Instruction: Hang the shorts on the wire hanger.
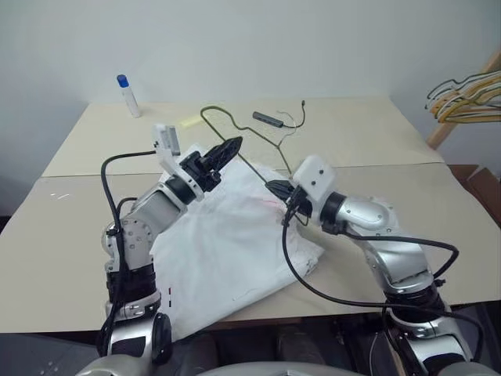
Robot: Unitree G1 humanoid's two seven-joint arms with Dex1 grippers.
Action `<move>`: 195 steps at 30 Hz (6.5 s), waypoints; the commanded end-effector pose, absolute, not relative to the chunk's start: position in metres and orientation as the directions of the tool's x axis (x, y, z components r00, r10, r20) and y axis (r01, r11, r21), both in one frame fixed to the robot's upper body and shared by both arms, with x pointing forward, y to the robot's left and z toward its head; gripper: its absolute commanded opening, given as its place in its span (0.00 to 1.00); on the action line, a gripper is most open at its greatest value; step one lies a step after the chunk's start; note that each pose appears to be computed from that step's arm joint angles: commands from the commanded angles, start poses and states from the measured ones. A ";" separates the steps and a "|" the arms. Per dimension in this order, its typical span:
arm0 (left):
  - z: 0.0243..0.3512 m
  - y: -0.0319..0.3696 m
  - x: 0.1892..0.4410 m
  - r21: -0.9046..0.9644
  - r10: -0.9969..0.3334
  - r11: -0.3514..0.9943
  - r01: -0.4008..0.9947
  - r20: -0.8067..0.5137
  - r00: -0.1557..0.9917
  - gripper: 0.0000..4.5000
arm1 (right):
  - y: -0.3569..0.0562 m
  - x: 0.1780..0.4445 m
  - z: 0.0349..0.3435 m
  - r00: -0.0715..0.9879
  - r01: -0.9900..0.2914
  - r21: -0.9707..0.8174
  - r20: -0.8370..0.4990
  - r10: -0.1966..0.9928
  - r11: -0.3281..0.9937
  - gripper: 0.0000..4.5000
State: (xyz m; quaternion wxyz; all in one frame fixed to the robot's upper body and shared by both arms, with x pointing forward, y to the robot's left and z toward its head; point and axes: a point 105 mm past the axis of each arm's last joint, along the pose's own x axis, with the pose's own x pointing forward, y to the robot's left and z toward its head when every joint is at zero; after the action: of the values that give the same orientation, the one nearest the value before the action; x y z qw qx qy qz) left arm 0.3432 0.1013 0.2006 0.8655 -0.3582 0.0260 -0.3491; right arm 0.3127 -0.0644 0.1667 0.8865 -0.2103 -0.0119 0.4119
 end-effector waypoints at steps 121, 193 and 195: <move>0.161 0.145 0.288 0.276 -0.918 0.195 0.941 -0.287 0.274 0.99 | -0.258 0.209 0.089 0.264 -0.095 0.808 -0.542 0.798 0.581 0.00; 0.135 0.140 0.288 0.282 -0.888 0.228 0.932 -0.332 0.318 0.99 | -0.214 0.261 0.094 0.176 -0.580 0.562 -0.620 0.764 0.590 0.00; 0.134 0.140 0.288 0.282 -0.889 0.228 0.932 -0.331 0.318 0.99 | -0.211 0.265 0.099 0.157 -0.540 0.630 -0.577 0.802 0.559 0.00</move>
State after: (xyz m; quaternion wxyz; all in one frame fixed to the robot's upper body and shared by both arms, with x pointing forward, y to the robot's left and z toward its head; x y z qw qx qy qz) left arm 0.2865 0.1429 0.1250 0.7846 0.2050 0.0714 -0.5808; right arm 0.2627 -0.2171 0.0884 0.7570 0.1104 0.4798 0.4296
